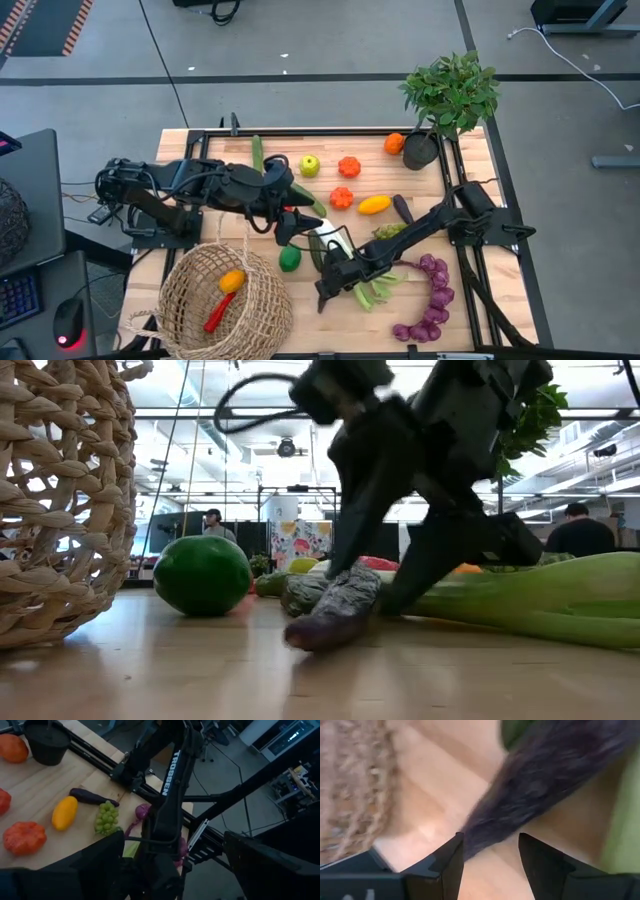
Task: Build produce basket
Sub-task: Put the bottom eggplant into the basket
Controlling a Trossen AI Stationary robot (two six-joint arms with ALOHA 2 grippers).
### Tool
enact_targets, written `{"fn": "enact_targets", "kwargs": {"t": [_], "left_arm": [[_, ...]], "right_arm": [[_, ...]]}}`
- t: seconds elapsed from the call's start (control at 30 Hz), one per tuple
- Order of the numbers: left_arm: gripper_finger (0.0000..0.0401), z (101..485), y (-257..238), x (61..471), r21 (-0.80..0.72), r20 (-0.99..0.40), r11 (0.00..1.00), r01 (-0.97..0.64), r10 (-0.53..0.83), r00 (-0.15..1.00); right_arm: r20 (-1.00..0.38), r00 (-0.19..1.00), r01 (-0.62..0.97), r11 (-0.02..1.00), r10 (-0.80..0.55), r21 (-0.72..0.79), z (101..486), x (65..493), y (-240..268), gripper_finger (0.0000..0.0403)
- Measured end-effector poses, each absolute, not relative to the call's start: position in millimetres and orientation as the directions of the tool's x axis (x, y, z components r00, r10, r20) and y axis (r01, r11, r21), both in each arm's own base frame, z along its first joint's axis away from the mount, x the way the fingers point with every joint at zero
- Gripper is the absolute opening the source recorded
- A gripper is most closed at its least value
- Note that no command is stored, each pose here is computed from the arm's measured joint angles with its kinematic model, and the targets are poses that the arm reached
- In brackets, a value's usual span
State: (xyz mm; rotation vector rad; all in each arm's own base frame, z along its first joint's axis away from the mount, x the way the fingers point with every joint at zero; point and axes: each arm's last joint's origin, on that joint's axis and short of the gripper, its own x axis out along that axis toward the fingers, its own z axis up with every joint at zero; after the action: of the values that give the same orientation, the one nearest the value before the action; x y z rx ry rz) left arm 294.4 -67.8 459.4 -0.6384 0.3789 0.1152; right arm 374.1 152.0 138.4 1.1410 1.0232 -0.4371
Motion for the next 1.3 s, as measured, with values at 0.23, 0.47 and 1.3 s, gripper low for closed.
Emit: {"fn": "enact_targets", "kwargs": {"t": [0.23, 0.47, 1.3], "left_arm": [[0.0347, 460, -67, 295, -0.526, -0.378, 0.825, -0.207, -0.009, 0.926], [0.0347, 462, -67, 295, -0.536, -0.358, 0.821, -0.196, -0.01, 0.934], [0.0347, 484, -53, 271, -0.589, -0.259, 0.763, -0.265, 0.132, 0.957]], "right_arm": [[-0.855, 0.502, 0.774, 0.372, 0.131, 0.512, 136, 382, 128, 0.0192], [-0.851, 0.518, 0.776, 0.37, 0.091, 0.511, 136, 388, 108, 0.0188], [-0.567, 0.794, 0.209, 0.776, 0.22, 0.594, 288, 346, 88, 0.009]]}}
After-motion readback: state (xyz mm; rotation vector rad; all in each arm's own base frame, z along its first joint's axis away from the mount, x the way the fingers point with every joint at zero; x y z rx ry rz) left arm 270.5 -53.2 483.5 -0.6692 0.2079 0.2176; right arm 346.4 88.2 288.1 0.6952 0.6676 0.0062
